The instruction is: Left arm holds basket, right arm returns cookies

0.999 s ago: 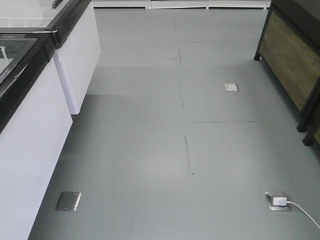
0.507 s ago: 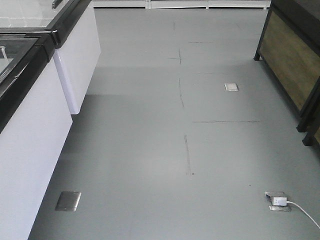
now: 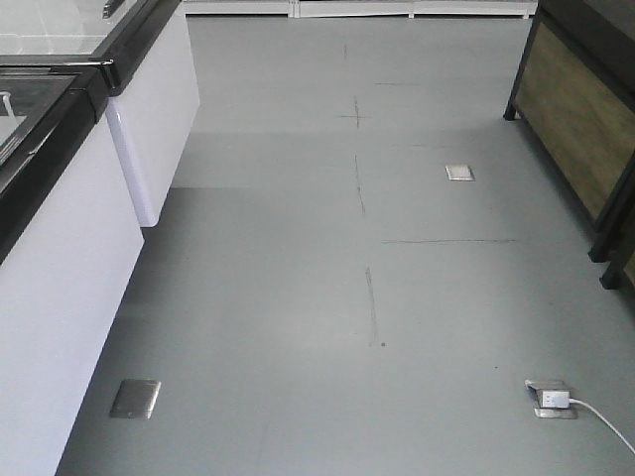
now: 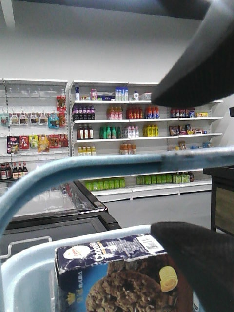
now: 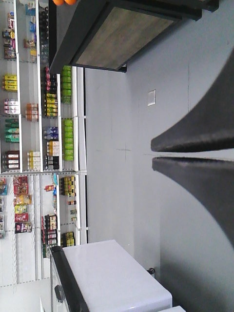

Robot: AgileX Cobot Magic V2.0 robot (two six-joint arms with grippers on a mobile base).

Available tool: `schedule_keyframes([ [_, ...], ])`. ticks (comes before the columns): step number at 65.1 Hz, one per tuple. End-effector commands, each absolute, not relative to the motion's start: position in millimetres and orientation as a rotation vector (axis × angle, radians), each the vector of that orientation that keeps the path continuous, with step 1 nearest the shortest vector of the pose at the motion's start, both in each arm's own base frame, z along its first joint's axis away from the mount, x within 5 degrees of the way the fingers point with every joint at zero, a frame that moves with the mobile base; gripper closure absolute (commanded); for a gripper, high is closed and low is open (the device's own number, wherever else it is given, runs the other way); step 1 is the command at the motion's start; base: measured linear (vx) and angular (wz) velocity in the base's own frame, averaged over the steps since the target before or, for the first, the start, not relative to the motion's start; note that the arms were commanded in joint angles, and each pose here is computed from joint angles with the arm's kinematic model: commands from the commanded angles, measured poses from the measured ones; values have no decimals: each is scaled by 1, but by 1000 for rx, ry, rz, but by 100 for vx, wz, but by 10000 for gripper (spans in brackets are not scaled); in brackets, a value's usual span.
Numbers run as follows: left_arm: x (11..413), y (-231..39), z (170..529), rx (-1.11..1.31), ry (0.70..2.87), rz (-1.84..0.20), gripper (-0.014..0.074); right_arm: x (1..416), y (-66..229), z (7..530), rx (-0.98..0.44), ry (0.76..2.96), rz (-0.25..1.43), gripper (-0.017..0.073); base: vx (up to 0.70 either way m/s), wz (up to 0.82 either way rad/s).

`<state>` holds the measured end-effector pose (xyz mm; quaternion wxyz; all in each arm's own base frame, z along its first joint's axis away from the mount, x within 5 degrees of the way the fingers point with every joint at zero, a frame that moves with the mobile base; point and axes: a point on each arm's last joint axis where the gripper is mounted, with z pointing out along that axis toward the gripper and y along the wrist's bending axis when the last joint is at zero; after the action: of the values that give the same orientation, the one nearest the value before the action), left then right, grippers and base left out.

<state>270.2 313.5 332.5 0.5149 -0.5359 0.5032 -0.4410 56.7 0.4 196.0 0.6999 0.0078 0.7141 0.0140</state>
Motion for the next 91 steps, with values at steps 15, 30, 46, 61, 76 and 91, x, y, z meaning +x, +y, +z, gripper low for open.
schedule_keyframes([
  [15, 275, 309, 364, -1212, 1105, -1142, 149, 56, 1, 198, 14, 1522, 31, 570, 0, 0],
  [30, 276, 308, 363, -1202, 1116, -1157, 519, 56, 1, 198, 13, 1522, 32, 570, 0, 0],
  [46, 276, 304, 364, -1124, 1170, -1145, 601, 56, 2, 198, 0, 1522, 46, 570, 0, 0],
  [61, 272, 297, 377, -1107, 1160, -1162, 599, 56, 4, 198, -33, 1522, 81, 570, 0, 0],
  [76, 276, 276, 425, -938, 1183, -1165, 599, 56, 4, 198, -32, 1522, 79, 570, 0, 0],
  [91, 298, 215, 475, -712, 1244, -1227, 599, 56, 4, 198, -31, 1522, 78, 570, 0, 0],
])
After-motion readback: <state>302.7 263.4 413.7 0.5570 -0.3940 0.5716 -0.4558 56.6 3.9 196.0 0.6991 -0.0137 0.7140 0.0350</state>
